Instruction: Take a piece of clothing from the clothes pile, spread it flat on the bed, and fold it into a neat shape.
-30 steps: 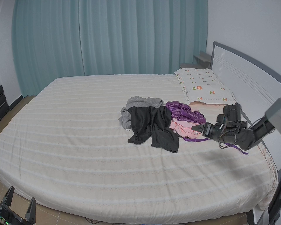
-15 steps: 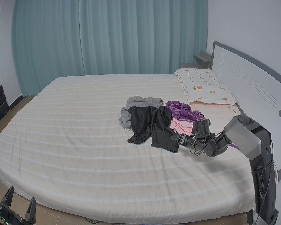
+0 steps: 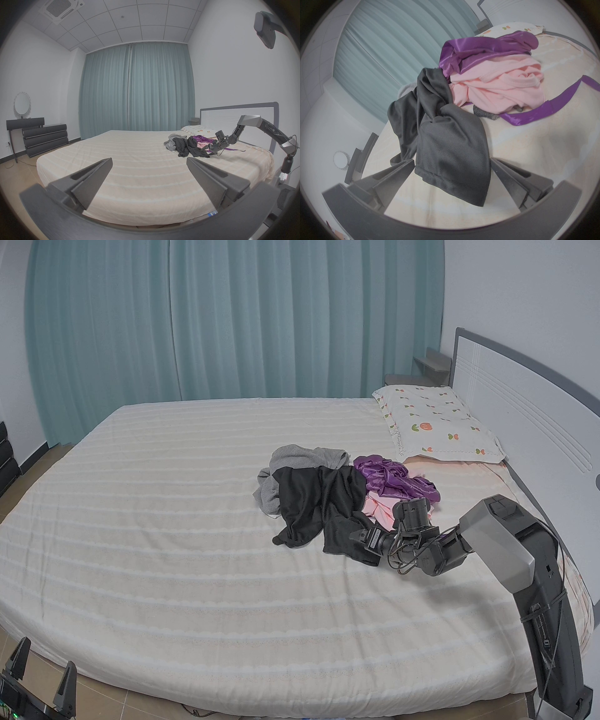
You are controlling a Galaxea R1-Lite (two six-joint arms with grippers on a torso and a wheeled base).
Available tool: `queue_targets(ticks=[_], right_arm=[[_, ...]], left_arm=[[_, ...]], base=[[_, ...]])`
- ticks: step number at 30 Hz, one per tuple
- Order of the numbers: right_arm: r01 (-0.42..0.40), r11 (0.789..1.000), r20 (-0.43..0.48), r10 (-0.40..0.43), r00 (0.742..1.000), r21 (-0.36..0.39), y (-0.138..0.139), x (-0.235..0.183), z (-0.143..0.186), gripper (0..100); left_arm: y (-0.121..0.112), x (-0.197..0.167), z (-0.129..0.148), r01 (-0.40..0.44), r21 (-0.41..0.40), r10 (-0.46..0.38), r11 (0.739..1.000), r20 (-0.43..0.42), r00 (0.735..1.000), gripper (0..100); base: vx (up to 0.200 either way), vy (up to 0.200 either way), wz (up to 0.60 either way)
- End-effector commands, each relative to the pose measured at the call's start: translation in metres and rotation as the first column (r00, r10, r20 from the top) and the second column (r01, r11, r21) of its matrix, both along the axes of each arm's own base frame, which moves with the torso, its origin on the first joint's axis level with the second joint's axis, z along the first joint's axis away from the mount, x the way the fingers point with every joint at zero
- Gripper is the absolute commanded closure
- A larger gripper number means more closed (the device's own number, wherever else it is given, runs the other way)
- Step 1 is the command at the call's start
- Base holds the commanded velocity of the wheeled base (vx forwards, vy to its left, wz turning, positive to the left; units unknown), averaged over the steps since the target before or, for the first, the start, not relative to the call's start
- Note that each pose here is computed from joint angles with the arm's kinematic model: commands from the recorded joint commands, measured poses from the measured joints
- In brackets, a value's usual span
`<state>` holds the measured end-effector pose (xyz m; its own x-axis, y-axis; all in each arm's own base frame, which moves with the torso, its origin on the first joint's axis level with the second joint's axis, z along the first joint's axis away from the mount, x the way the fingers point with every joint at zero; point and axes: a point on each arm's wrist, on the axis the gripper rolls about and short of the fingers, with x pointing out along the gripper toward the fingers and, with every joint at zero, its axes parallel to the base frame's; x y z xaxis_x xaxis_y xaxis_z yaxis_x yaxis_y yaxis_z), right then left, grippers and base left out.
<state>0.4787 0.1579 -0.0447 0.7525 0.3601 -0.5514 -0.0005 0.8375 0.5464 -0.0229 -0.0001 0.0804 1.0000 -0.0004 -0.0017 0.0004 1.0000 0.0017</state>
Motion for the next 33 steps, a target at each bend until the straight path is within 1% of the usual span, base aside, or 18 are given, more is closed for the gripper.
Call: queue_targets(ticks=[1,10,11,13,18,23,27,29,32,33], right_arm=[[-0.014,1.000,-0.013,0.014,1.000,-0.003,0.008,0.004,-0.008,0],[-0.023,1.000,-0.033,0.023,0.999,-0.012,0.015,0.008,-0.017,0],[-0.023,1.000,-0.040,0.022,0.999,-0.014,0.015,0.008,-0.017,100],[-0.024,1.000,-0.048,0.023,0.999,-0.015,0.016,0.009,-0.017,100],[-0.022,1.000,-0.032,0.022,0.999,0.002,0.018,0.011,-0.012,100],[0.050,0.994,-0.062,-0.044,0.997,0.102,0.019,0.010,0.001,100],[0.097,0.985,-0.072,-0.088,0.994,0.144,0.007,0.004,0.015,100],[0.119,0.977,-0.085,-0.105,0.991,0.176,-0.003,-0.013,0.029,100],[0.100,0.972,-0.076,-0.085,0.993,0.211,-0.013,-0.043,0.045,100],[0.100,0.972,-0.076,-0.085,0.993,0.211,-0.013,-0.043,0.045,100]], left_arm=[[0.000,0.000,-0.005,0.000,0.000,0.000,1.000,-0.006,1.000,0],[0.000,0.000,-0.005,0.000,0.000,0.000,1.000,-0.006,1.000,0],[0.000,0.000,-0.005,0.000,0.000,0.000,1.000,-0.006,1.000,0],[0.000,0.000,-0.005,0.000,0.000,0.000,1.000,-0.006,1.000,0],[0.000,0.000,-0.005,0.000,0.000,0.000,1.000,-0.006,1.000,0],[0.000,0.000,-0.005,0.000,0.000,0.000,1.000,-0.006,1.000,0],[0.000,0.000,-0.005,0.000,0.000,0.000,1.000,-0.006,1.000,0],[0.000,0.000,-0.005,0.000,0.000,0.000,1.000,-0.006,1.000,0],[0.000,0.000,-0.005,0.000,0.000,0.000,1.000,-0.006,1.000,0],[0.000,0.000,-0.005,0.000,0.000,0.000,1.000,-0.006,1.000,0]], base=[[0.000,0.000,0.00],[0.000,0.000,0.00],[0.000,0.000,0.00],[0.000,0.000,0.00],[0.000,0.000,0.00],[0.000,0.000,0.00],[0.000,0.000,0.00],[0.000,0.000,0.00],[0.000,0.000,0.00],[0.000,0.000,0.00]])
